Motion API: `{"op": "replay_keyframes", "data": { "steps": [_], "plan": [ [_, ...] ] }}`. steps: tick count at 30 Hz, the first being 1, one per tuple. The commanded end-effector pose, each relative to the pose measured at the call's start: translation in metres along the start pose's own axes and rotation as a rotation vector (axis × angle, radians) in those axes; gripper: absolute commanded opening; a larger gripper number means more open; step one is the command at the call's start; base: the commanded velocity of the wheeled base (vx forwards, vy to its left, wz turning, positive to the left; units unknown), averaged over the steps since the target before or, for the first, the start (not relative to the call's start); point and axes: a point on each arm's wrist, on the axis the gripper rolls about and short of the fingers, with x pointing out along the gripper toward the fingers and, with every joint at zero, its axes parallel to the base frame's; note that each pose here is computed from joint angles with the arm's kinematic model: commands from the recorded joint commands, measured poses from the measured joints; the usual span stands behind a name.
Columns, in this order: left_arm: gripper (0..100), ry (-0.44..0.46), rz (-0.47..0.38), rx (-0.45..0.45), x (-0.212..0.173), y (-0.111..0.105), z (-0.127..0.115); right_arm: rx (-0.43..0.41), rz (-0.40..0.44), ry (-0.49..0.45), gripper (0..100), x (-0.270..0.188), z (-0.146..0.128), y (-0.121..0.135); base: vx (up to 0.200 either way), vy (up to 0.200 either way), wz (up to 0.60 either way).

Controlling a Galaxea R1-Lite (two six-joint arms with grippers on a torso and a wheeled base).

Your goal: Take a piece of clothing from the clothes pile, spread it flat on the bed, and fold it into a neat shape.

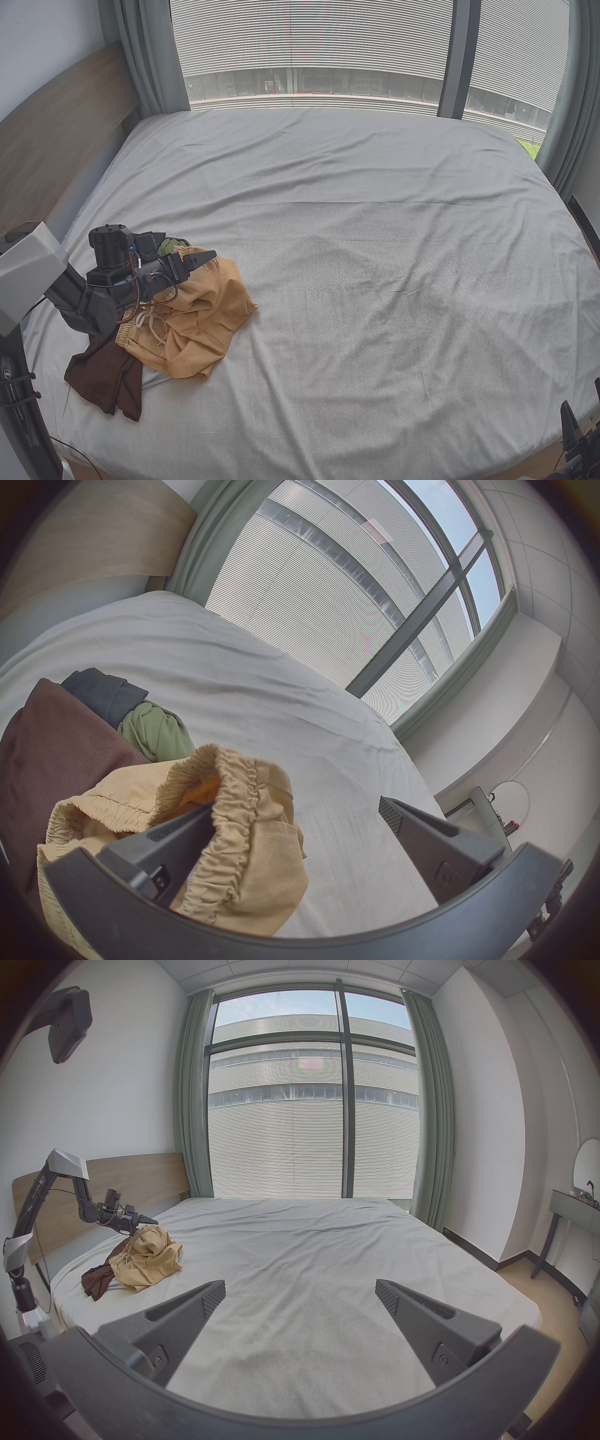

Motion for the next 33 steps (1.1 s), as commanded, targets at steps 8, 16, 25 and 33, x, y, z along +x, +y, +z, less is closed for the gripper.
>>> {"op": "replay_keyframes", "data": {
  "steps": [8, 16, 25, 33],
  "plan": [
    [0, -0.005, 0.003, 0.0, 0.007, 0.006, 0.001, 0.001, 0.002, 0.004, 100, 0.0, -0.005, 0.0, 0.0, 0.0, 0.0],
    [0, 0.002, 0.008, -0.006, 0.008, 0.009, -0.002, 0.001, 0.002, 0.004, 100, 0.0, -0.005, 0.0, 0.0, 0.0, 0.0],
    [0, -0.052, -0.052, -0.076, -0.024, -0.027, 0.014, 0.001, 0.002, 0.004, 100, 0.0, -0.005, 0.0, 0.0, 0.0, 0.0],
    [0, -0.119, -0.094, -0.114, -0.046, -0.041, 0.017, 0.001, 0.002, 0.006, 100, 0.0, -0.005, 0.0, 0.0, 0.0, 0.0]
  ]
}}
